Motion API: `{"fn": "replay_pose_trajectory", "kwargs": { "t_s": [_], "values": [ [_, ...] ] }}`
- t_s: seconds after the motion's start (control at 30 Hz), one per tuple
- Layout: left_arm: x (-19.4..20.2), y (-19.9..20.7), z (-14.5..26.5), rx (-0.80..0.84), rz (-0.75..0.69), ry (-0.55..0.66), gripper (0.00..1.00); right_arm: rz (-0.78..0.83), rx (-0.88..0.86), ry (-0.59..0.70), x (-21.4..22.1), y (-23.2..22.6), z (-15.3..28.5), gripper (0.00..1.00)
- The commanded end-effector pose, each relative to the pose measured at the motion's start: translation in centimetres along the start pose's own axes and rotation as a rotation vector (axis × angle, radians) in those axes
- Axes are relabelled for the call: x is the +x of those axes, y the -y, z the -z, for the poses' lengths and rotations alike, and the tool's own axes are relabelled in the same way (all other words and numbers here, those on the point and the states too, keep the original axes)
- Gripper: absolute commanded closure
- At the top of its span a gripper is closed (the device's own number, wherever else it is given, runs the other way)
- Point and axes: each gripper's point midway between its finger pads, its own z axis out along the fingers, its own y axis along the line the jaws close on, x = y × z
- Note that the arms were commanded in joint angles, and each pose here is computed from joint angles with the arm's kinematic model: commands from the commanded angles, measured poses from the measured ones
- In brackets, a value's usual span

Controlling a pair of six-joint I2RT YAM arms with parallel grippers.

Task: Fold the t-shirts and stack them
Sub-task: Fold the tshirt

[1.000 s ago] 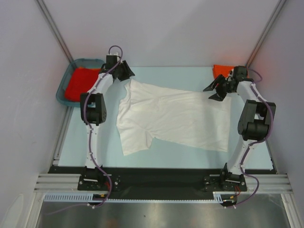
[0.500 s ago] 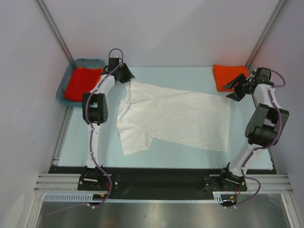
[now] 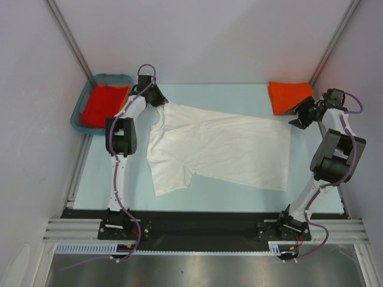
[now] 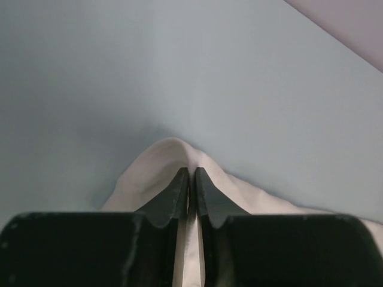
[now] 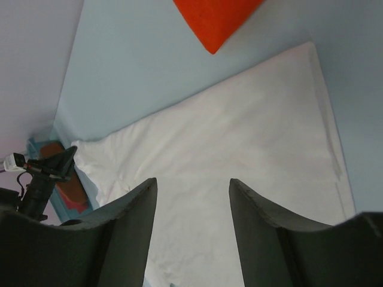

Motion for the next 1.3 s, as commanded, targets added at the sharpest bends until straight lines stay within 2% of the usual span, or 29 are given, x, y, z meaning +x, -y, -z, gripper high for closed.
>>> {"fn": "replay_pose_trajectory", "kwargs": {
  "t_s": [0.0, 0.1, 0.13, 0.17, 0.23, 0.37, 0.57, 0.67, 0.73, 0.77, 0.8, 0.83, 0.87, 0.9, 0.97, 1.0, 1.03, 1.07, 1.1, 1.27],
  "values": [
    [-2.9, 0.7, 0.7, 0.017, 0.008, 0.074, 0.87, -0.016, -0.009, 0.032, -1.1, 0.9, -2.0, 0.44],
    [-3.7, 0.9, 1.2, 0.024, -0.003, 0.105, 0.92, -0.038, -0.004, 0.038, -1.5, 2.1, -3.9, 0.55],
    [-3.9, 1.0, 1.3, 0.027, -0.006, 0.112, 0.94, -0.046, -0.016, 0.049, -1.9, 2.1, -4.4, 0.62],
    [-4.1, 1.1, 1.4, 0.028, -0.009, 0.12, 0.95, -0.057, -0.012, 0.044, -1.8, 2.6, -5.1, 0.75],
    [-4.1, 1.1, 1.2, 0.036, -0.01, 0.123, 0.99, -0.069, -0.025, 0.053, -2.1, 2.6, -5.8, 0.82],
    [-4.3, 0.6, 0.8, 0.047, 0.007, 0.125, 1.0, -0.094, 0.001, 0.042, -2.0, 4.0, -7.3, 0.88],
    [-3.5, 0.0, 0.5, 0.047, 0.007, 0.095, 0.96, -0.098, 0.09, 0.03, -1.6, 6.7, -8.3, 0.88],
    [-3.0, -0.4, 1.0, 0.022, -0.004, 0.073, 0.73, -0.082, 0.155, 0.023, -2.3, 7.4, -8.3, 0.83],
    [-4.0, 0.2, 2.6, -0.001, -0.035, 0.09, 0.61, -0.054, 0.212, -0.016, -1.7, 7.8, -7.7, 0.78],
    [-4.3, -0.1, 3.6, -0.049, -0.074, 0.096, 0.54, -0.018, 0.248, 0.027, -3.5, 7.0, -6.8, 0.71],
    [-4.7, 0.1, 4.5, -0.068, -0.097, 0.104, 0.5, 0.004, 0.281, 0.023, -3.6, 6.8, -6.4, 0.67],
    [-5.1, 0.3, 5.5, -0.084, -0.12, 0.112, 0.47, 0.047, 0.32, -0.01, -2.9, 6.5, -5.7, 0.57],
    [-5.9, 1.3, 7.7, -0.099, -0.166, 0.124, 0.45, 0.09, 0.36, 0.037, -4.3, 5.6, -4.7, 0.4],
    [-6.2, 0.9, 8.7, -0.141, -0.186, 0.135, 0.42, 0.109, 0.384, 0.042, -4.5, 5.1, -4.1, 0.33],
    [-7.5, 2.2, 12.7, -0.169, -0.244, 0.174, 0.39, 0.146, 0.443, 0.023, -3.9, 4.7, -2.9, 0.27],
    [-6.4, 1.0, 13.6, -0.214, -0.244, 0.154, 0.35, 0.159, 0.453, 0.036, -4.3, 4.0, -2.2, 0.22],
    [-6.0, 0.8, 14.9, -0.236, -0.245, 0.157, 0.35, 0.161, 0.484, 0.011, -3.5, 4.1, -1.5, 0.18],
    [-6.6, 2.3, 18.2, -0.222, -0.254, 0.197, 0.36, 0.176, 0.51, 0.018, -3.3, 3.8, -1.1, 0.17],
    [-3.5, -0.1, 18.4, -0.283, -0.247, 0.134, 0.36, 0.186, 0.522, 0.018, -2.8, 3.4, -0.3, 0.16],
    [4.5, -1.5, 24.4, -0.274, -0.234, 0.074, 0.38, 0.236, 0.456, -0.041, 2.1, 0.7, 1.0, 0.14]
  ]
}}
